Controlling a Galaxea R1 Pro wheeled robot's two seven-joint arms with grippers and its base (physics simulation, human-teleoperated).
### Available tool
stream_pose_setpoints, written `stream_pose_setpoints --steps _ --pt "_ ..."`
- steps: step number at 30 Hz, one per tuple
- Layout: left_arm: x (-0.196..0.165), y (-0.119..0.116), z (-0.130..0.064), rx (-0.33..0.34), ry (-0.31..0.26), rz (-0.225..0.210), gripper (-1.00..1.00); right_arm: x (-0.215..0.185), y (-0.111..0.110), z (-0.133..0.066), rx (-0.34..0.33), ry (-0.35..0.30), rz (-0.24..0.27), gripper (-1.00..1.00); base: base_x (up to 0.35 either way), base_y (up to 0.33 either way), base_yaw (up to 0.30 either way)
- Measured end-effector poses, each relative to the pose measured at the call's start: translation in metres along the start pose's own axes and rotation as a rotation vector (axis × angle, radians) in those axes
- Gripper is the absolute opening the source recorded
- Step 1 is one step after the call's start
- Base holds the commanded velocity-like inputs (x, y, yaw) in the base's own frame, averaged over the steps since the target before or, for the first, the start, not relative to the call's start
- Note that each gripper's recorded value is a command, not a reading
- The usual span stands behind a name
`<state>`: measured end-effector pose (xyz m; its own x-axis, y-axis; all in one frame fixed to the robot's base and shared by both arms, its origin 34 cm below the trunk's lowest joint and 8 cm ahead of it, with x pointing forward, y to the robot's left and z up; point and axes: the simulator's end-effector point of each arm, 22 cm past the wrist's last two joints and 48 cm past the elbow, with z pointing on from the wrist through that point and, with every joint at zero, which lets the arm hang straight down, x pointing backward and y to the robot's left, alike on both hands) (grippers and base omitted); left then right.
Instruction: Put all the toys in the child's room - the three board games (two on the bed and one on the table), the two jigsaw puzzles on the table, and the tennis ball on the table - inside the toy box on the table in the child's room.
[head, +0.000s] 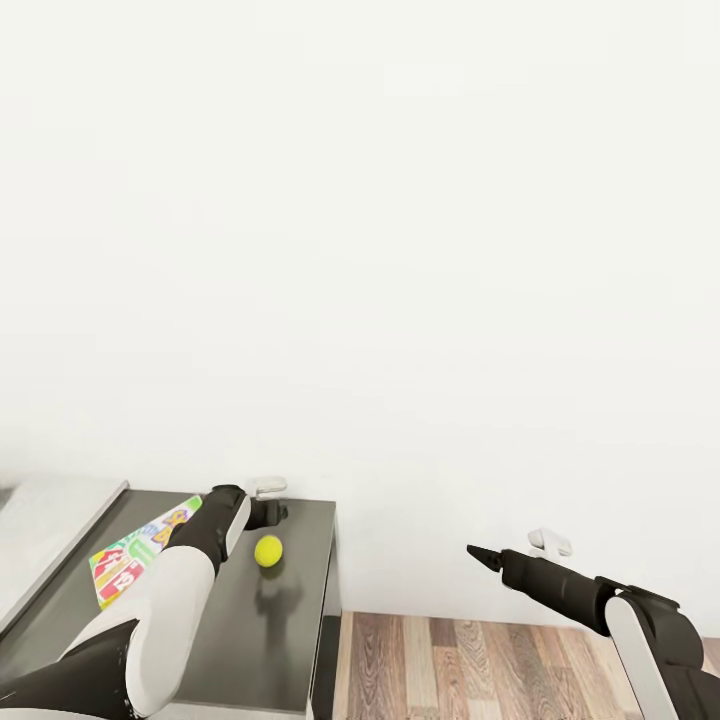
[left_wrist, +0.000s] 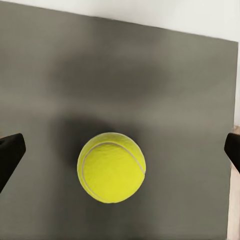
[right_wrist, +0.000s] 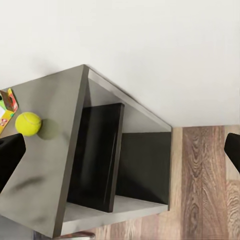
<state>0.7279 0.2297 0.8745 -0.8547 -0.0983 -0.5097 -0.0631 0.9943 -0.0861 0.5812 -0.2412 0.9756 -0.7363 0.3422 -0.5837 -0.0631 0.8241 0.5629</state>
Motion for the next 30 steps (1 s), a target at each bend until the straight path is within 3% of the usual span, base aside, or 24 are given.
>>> stream_pose_setpoints --steps 30 --pt "0.02 0.004 0.022 -0.006 0.043 -0.003 1.0 0.016 -0.01 0.013 0.012 0.042 0.023 1.0 0.0 0.0 0.0"
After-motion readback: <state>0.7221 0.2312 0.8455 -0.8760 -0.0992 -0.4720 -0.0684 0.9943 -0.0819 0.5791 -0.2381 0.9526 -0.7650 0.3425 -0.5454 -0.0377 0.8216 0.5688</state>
